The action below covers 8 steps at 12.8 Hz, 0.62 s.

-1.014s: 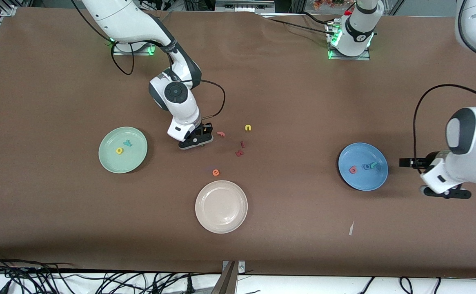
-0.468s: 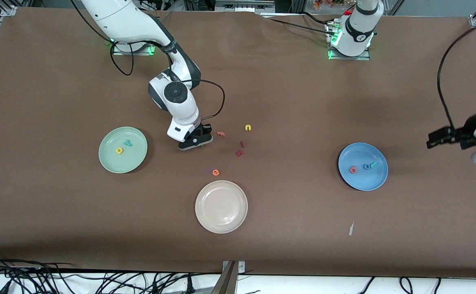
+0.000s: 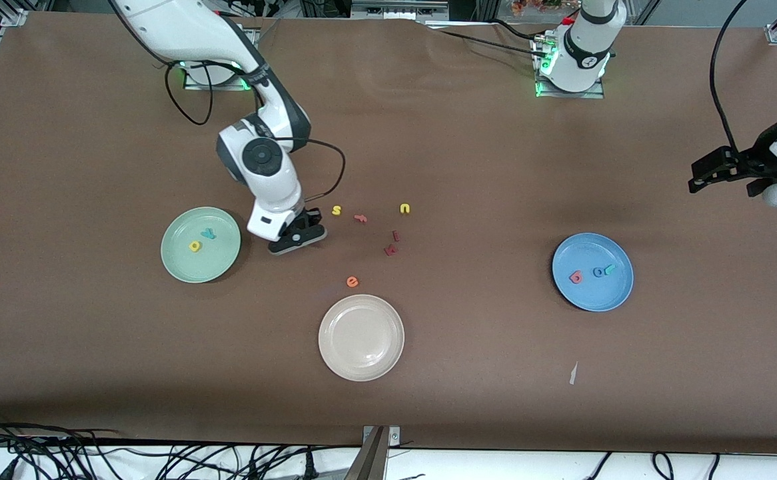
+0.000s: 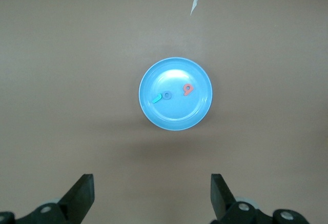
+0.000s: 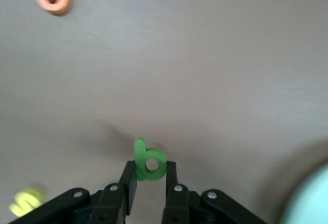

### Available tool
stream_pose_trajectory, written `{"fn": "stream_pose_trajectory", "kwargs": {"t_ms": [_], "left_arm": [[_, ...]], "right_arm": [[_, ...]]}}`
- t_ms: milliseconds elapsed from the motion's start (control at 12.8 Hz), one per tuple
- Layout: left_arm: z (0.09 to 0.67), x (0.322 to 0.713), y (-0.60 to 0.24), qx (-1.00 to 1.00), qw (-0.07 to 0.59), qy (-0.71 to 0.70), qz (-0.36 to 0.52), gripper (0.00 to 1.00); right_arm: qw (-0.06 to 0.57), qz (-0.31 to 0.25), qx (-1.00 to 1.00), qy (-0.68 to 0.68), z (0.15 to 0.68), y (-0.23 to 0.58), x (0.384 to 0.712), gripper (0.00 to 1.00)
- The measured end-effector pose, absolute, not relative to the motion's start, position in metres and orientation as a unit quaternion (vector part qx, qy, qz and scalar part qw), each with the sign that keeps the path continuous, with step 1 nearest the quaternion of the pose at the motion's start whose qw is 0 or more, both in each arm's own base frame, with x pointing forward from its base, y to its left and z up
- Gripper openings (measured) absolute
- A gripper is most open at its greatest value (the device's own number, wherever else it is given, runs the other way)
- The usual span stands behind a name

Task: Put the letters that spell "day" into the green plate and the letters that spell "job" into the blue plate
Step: 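Carry the green b to the green plate and open the right gripper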

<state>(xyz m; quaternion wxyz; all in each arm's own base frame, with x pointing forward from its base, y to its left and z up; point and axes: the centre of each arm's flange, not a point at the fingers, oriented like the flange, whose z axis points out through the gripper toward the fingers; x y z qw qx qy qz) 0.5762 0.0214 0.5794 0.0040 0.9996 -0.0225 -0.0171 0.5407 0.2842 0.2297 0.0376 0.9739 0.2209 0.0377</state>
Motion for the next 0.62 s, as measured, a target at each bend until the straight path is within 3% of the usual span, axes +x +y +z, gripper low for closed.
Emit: {"fn": "stream_pose_trajectory", "kwargs": {"t_ms": [234,546,624], "left_arm": [[0.576,0.577,0.023,0.999,0.005,-0.044,-0.020,1.00],[0.576,0.577,0.017,0.998,0.005,-0.057,-0.020,1.00],[0.576,0.577,0.016,0.998,0.005,-0.057,-0.019,1.00]], "right_arm": [[0.051,0.026,0.967,0.250,0.250,0.210,0.554,0.27],[0.070,-0.007,0.960,0.270,0.257,0.140,0.549,0.27],[0.071,-0.008,0.961,0.269,0.258,0.136,0.547,0.34]]}}
